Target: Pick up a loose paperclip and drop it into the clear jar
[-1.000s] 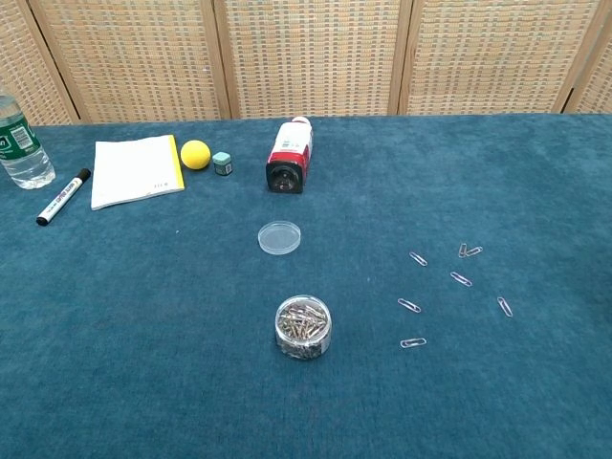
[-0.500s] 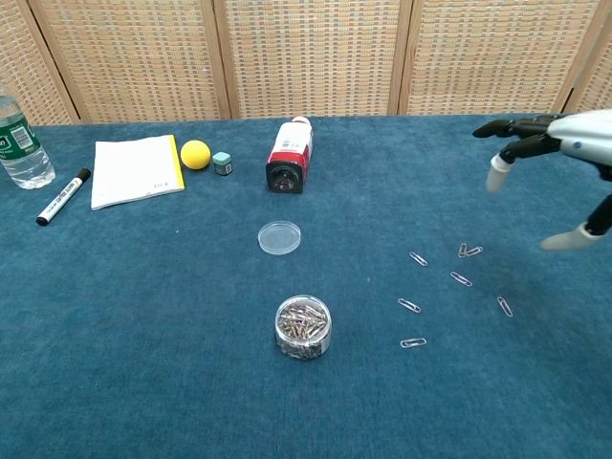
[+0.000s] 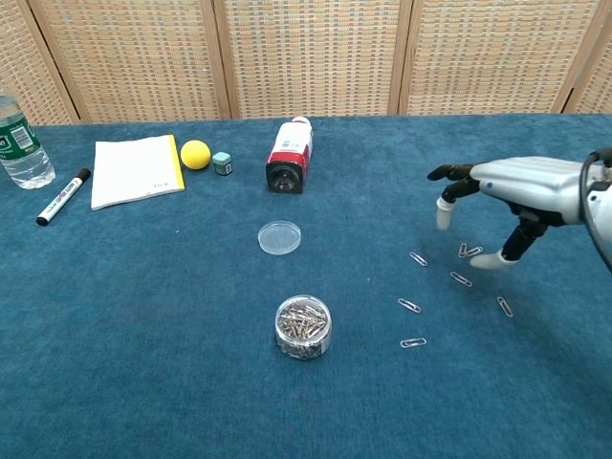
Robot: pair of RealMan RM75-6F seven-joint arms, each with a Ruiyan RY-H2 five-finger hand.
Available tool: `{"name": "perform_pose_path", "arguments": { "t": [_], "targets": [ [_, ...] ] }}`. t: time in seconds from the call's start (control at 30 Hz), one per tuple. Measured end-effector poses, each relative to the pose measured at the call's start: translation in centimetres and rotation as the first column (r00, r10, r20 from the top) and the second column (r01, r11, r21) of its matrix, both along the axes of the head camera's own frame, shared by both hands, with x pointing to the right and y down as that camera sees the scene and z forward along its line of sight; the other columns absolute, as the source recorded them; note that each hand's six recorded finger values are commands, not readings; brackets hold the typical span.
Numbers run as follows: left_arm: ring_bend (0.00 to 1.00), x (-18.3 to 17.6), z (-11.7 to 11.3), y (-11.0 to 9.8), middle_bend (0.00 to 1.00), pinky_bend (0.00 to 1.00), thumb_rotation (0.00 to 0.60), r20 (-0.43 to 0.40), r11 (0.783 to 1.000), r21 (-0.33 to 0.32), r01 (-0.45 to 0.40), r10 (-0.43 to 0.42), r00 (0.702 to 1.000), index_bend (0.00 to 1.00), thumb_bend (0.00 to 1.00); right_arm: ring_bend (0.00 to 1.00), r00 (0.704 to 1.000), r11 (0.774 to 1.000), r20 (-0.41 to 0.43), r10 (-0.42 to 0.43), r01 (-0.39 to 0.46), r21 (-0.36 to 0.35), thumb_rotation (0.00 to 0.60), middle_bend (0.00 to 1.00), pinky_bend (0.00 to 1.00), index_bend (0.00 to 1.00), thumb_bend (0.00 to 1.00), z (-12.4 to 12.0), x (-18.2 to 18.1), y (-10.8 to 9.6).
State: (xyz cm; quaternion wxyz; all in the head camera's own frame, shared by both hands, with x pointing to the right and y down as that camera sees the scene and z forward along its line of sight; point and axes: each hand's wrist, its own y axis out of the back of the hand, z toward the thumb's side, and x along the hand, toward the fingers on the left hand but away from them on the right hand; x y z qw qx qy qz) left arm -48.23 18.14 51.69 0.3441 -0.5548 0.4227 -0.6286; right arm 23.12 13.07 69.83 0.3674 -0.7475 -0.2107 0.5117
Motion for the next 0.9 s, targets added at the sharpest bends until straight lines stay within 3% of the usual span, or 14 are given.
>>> {"name": "perform_pose_path", "arguments": {
  "t": [0.33,0.9],
  "targets": [
    [0.00,0.0,0.1,0.0,0.00,0.00,0.600,-0.004,1.000,-0.004,-0.003,0.003,1.000,0.00,0.00,0.00,0.997,0.997,-0.078,0.003,-0.009,-0.075,0.600,0.00,0.00,0.39,0.56,1.6,-0.7,0.7],
    [0.00,0.0,0.1,0.0,0.00,0.00,0.600,-0.008,1.000,-0.008,-0.005,0.005,1.000,0.00,0.00,0.00,0.990,0.992,-0.144,0.002,-0.020,-0.127,0.600,0.00,0.01,0.39,0.57,2.9,-0.5,1.5]
  ]
}}
